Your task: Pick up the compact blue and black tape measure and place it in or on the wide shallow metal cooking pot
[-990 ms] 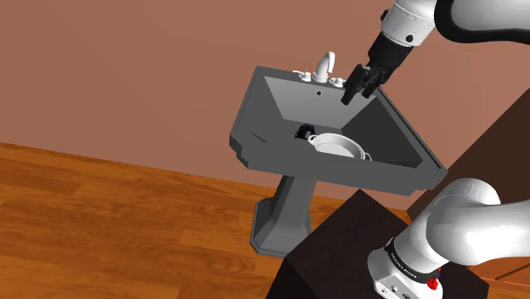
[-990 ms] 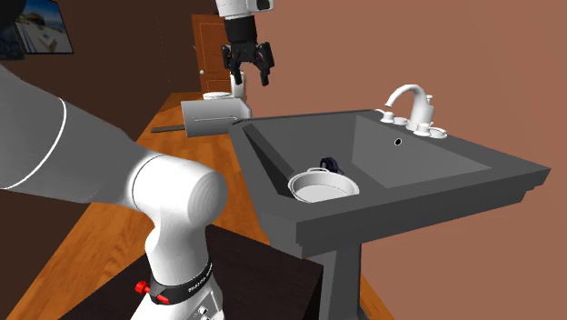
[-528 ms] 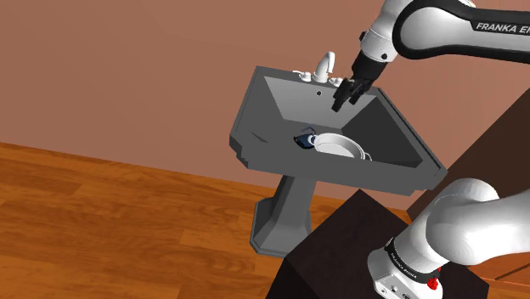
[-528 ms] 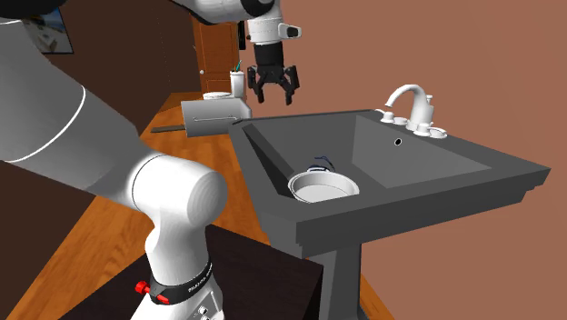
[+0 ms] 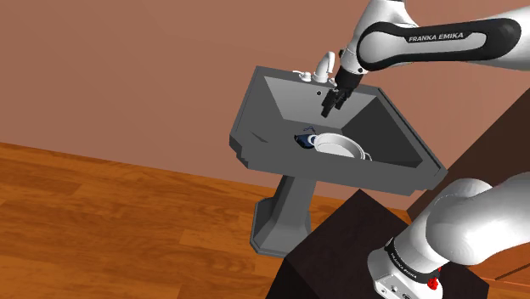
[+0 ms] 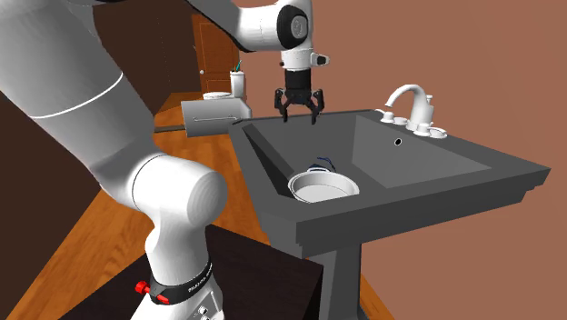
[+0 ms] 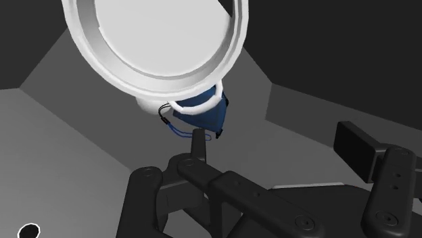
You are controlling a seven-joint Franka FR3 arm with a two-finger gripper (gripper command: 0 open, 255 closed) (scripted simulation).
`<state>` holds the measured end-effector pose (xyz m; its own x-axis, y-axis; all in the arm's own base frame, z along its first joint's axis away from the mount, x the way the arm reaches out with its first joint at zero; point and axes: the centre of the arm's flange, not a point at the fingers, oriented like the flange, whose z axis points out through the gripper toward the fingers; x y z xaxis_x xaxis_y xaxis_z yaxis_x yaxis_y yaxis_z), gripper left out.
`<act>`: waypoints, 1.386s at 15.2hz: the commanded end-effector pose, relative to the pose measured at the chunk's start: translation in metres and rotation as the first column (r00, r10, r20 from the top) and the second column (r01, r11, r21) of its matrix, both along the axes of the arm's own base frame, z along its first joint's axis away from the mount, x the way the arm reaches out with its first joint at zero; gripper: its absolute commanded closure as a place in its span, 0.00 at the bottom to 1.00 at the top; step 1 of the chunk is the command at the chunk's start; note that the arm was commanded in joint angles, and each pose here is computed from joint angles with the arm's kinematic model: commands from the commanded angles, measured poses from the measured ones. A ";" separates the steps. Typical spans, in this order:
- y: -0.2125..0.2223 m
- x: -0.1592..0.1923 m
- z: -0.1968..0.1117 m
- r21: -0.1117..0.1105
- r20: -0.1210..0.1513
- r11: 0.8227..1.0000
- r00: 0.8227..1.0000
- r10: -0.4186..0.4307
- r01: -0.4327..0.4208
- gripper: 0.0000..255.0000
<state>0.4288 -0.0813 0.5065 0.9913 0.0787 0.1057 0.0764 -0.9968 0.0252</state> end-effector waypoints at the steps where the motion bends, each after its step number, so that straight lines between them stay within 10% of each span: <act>1: -0.012 0.017 -0.020 -0.001 -0.013 1.000 1.000 0.026 -0.026 0.00; 14: -0.086 0.123 -0.138 0.008 -0.100 0.984 0.979 0.177 -0.177 0.00; 21: -0.086 0.123 -0.175 0.008 -0.100 0.984 0.979 0.177 -0.177 0.00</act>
<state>0.5549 -0.1674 0.3481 0.9666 0.2548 0.0284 0.2544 -0.9669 0.0181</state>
